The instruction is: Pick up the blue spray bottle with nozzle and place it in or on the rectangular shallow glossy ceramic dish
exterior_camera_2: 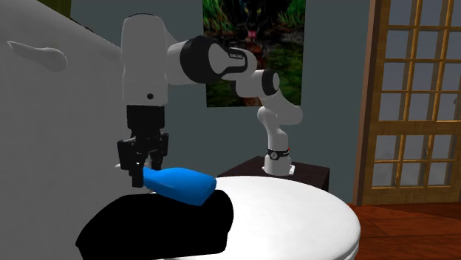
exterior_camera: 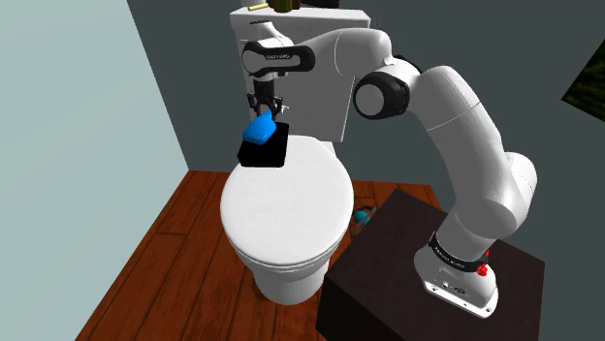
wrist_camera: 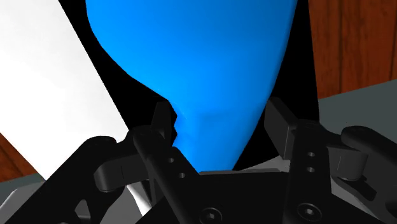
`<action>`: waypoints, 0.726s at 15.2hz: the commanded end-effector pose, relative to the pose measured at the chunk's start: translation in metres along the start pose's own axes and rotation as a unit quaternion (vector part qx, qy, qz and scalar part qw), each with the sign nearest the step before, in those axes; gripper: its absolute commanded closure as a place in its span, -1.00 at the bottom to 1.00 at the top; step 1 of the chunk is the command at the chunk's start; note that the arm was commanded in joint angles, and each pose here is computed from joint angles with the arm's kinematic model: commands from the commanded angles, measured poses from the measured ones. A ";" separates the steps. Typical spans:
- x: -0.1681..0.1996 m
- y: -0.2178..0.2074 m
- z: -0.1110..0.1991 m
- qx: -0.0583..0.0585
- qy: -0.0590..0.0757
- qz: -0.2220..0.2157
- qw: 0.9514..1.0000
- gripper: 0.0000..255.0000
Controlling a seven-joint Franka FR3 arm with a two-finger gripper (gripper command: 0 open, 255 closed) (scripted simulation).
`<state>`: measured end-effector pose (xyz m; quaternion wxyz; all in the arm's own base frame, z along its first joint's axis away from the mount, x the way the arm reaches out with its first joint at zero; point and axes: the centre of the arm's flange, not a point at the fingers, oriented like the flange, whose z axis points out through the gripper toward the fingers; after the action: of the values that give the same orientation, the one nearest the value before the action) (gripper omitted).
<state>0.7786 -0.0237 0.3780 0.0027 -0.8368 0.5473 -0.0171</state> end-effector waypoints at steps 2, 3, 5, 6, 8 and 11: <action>0.001 -0.003 0.015 0.000 0.000 0.000 1.000 1.00; 0.001 -0.003 0.021 0.000 0.000 0.000 1.000 1.00; 0.001 -0.003 0.031 0.000 0.000 0.000 1.000 1.00; 0.000 -0.003 0.037 0.000 0.000 0.000 1.000 1.00; 0.000 -0.002 0.047 0.000 0.000 0.000 1.000 1.00; 0.000 -0.002 0.063 0.000 0.000 0.000 1.000 1.00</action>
<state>0.7819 -0.0243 0.3209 0.0025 -0.8366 0.5476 -0.0169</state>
